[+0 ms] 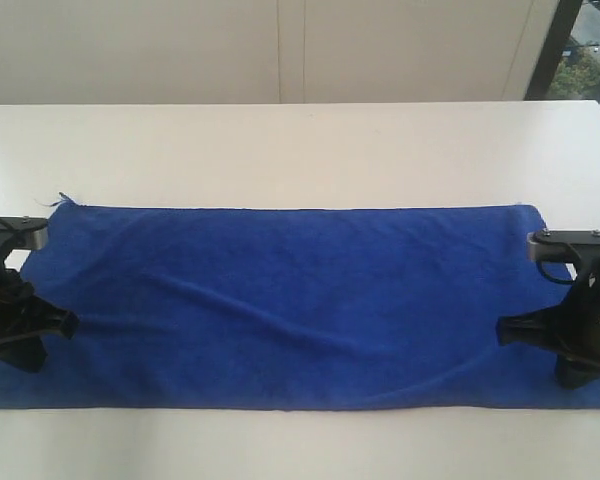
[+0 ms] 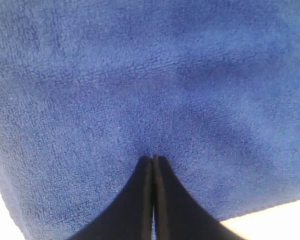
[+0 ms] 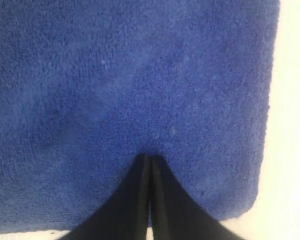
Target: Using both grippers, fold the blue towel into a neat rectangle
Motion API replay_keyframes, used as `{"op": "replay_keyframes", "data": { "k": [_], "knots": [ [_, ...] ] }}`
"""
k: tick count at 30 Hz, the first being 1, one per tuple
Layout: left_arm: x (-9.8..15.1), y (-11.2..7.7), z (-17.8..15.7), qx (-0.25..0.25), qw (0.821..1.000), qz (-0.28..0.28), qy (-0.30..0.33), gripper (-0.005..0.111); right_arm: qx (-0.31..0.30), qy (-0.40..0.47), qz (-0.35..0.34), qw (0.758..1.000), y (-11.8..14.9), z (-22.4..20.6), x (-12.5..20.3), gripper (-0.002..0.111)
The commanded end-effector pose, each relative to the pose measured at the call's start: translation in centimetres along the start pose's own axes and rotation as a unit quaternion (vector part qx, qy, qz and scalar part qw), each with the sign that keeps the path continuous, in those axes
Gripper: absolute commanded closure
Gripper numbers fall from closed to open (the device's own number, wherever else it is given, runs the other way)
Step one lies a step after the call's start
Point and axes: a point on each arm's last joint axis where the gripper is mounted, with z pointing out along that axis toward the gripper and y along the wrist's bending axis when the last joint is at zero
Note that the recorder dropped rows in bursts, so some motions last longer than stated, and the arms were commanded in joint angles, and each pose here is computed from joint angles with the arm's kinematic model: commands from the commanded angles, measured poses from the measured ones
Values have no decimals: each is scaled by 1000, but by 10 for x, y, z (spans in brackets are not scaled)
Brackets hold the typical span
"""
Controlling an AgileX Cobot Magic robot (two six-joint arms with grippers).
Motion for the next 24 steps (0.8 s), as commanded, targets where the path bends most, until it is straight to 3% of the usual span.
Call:
{"op": "replay_keyframes", "data": {
  "k": [1,15,24],
  "knots": [
    [3,-2,2,5,1000,-1,9,107,12,31,-7,999,-4,3,6,108],
    [4,-3,2,8,1000,0,17,107,32,40,-9,999,-8,3,9,108],
    [1,-12,-47,8,999,20,-45,107,15,-56,-1,998,-8,-37,6,108]
  ]
}}
